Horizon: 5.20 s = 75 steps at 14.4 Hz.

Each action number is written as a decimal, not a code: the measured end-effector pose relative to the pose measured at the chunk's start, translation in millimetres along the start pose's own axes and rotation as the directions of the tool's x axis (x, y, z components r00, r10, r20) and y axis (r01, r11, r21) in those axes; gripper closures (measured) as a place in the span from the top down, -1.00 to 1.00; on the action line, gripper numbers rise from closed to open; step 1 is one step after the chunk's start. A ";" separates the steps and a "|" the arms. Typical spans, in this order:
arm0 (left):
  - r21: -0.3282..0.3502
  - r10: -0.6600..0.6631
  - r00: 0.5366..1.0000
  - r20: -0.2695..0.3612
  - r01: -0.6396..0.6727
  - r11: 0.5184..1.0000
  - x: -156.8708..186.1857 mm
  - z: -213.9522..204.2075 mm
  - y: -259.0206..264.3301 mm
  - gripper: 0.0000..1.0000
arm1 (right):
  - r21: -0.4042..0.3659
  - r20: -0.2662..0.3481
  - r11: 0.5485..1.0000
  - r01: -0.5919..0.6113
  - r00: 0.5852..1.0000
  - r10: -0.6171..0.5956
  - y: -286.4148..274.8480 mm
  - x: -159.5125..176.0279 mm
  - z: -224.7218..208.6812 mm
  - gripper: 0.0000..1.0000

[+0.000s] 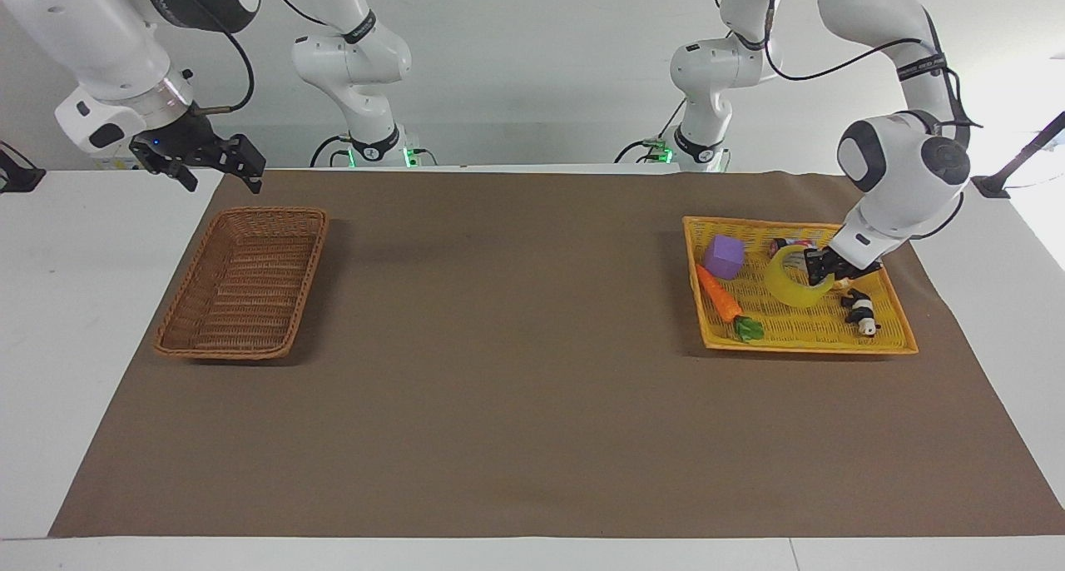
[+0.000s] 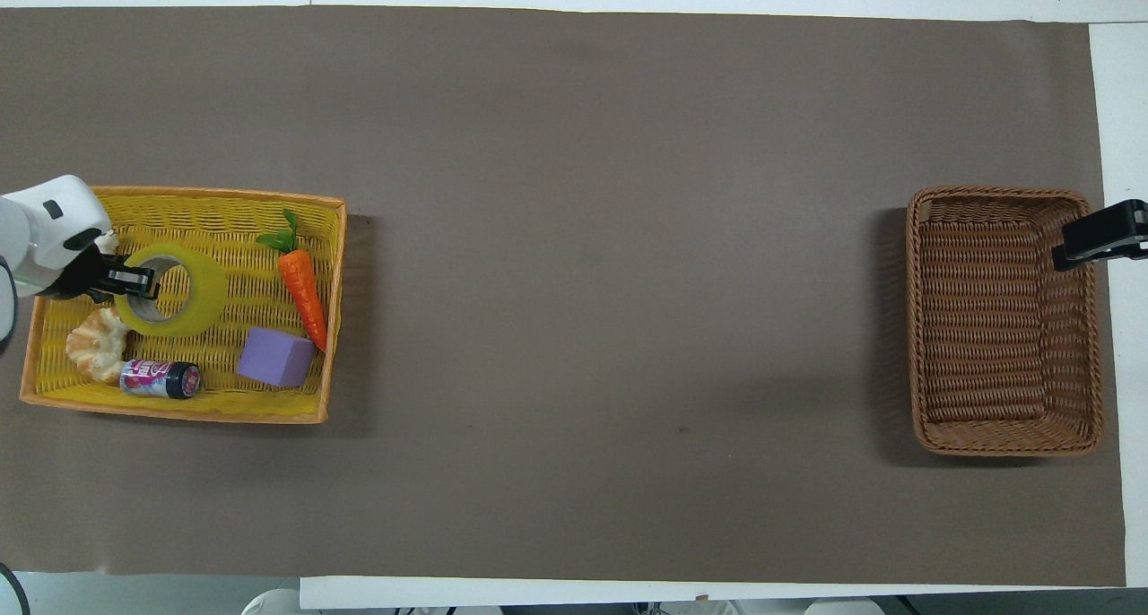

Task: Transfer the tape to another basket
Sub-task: 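Close the left gripper on the rim of the clear tape roll, then lift the tape with the left gripper while the right gripper reaches toward it, then close the right gripper on the tape rim beside the left gripper, then open the left gripper and release the tape to the right gripper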

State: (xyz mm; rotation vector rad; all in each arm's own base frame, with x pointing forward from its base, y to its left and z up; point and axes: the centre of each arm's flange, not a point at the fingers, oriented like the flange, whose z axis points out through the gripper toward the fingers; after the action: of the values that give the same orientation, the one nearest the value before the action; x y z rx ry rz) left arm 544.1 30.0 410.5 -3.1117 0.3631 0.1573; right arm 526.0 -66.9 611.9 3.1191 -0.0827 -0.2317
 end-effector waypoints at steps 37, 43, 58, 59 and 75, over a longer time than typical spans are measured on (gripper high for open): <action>-0.287 0.021 0.995 -0.098 -0.049 0.957 40.5 -74.3 350.6 -0.56 | 0.908 -0.069 0.416 0.052 0.997 0.025 -319.6 59.3 169.5 1.00; -0.287 0.018 0.995 -0.098 -0.046 0.957 41.1 -74.2 349.0 -0.56 | 0.893 -0.086 0.442 0.080 0.996 -0.007 -367.0 37.2 178.8 1.00; -0.291 0.019 0.996 -0.082 -0.042 0.956 41.0 -70.0 350.1 -0.56 | 0.895 -0.081 0.437 0.088 0.996 -0.033 -367.8 32.1 182.7 0.10; -0.291 0.019 0.996 -0.082 -0.042 0.956 41.0 -69.9 350.0 -0.54 | 0.895 -0.081 0.437 0.088 0.996 -0.034 -367.9 32.0 182.6 0.10; -0.163 -0.100 0.990 -0.095 0.084 0.983 29.6 -194.5 166.5 1.00 | 0.865 -0.109 0.477 0.157 0.986 -0.128 -184.6 76.3 194.7 0.10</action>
State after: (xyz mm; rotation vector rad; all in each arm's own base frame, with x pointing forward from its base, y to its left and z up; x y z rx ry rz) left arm 553.7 -142.0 602.3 -3.2944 0.2161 0.0270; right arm 582.1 111.7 405.0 4.1910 0.1111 -0.1770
